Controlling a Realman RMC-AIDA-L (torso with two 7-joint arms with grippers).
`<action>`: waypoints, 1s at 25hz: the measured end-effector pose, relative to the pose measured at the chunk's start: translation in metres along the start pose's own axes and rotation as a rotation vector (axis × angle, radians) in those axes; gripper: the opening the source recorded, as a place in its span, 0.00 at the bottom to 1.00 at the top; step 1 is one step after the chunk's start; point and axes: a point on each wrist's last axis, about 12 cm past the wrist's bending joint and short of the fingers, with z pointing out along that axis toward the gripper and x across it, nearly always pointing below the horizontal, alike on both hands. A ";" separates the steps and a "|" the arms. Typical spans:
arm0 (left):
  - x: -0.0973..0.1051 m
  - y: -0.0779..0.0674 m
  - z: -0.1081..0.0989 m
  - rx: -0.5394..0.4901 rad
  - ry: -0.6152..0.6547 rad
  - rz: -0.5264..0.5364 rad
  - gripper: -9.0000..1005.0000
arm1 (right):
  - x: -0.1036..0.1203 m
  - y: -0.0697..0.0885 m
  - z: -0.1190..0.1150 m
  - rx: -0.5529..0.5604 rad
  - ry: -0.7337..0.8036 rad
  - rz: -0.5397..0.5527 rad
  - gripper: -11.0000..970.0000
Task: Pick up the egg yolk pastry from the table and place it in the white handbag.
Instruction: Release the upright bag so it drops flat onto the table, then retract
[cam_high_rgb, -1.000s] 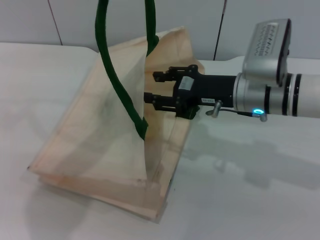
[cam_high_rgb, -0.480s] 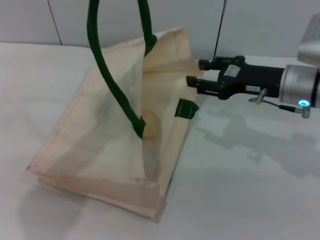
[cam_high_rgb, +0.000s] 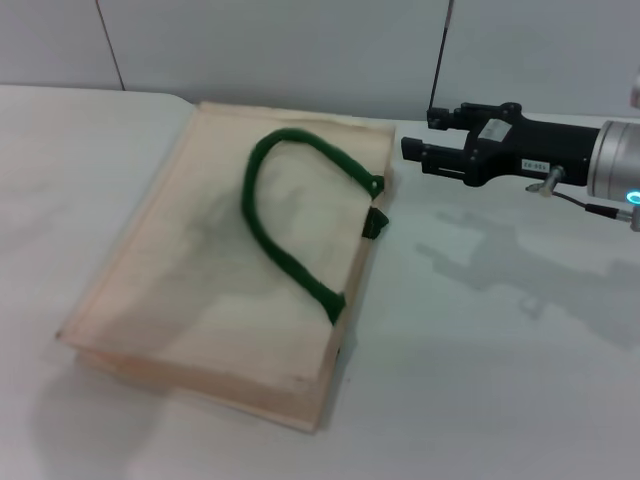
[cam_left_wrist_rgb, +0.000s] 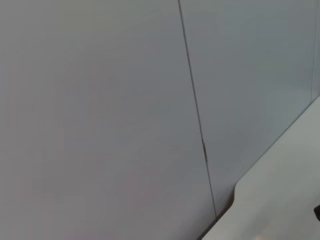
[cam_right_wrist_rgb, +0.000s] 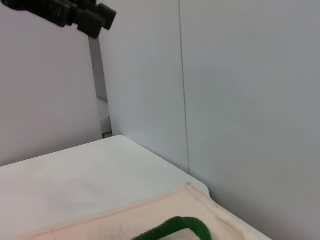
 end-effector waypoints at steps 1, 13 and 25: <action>0.000 0.000 0.000 0.000 0.000 0.000 0.25 | 0.000 0.000 -0.001 0.002 0.001 0.001 0.64; 0.020 0.016 0.001 -0.044 -0.066 -0.045 0.55 | -0.001 -0.021 -0.044 0.116 -0.121 0.052 0.63; 0.054 0.038 0.019 -0.038 -0.322 -0.074 0.54 | 0.010 -0.042 -0.092 0.507 -0.278 -0.071 0.63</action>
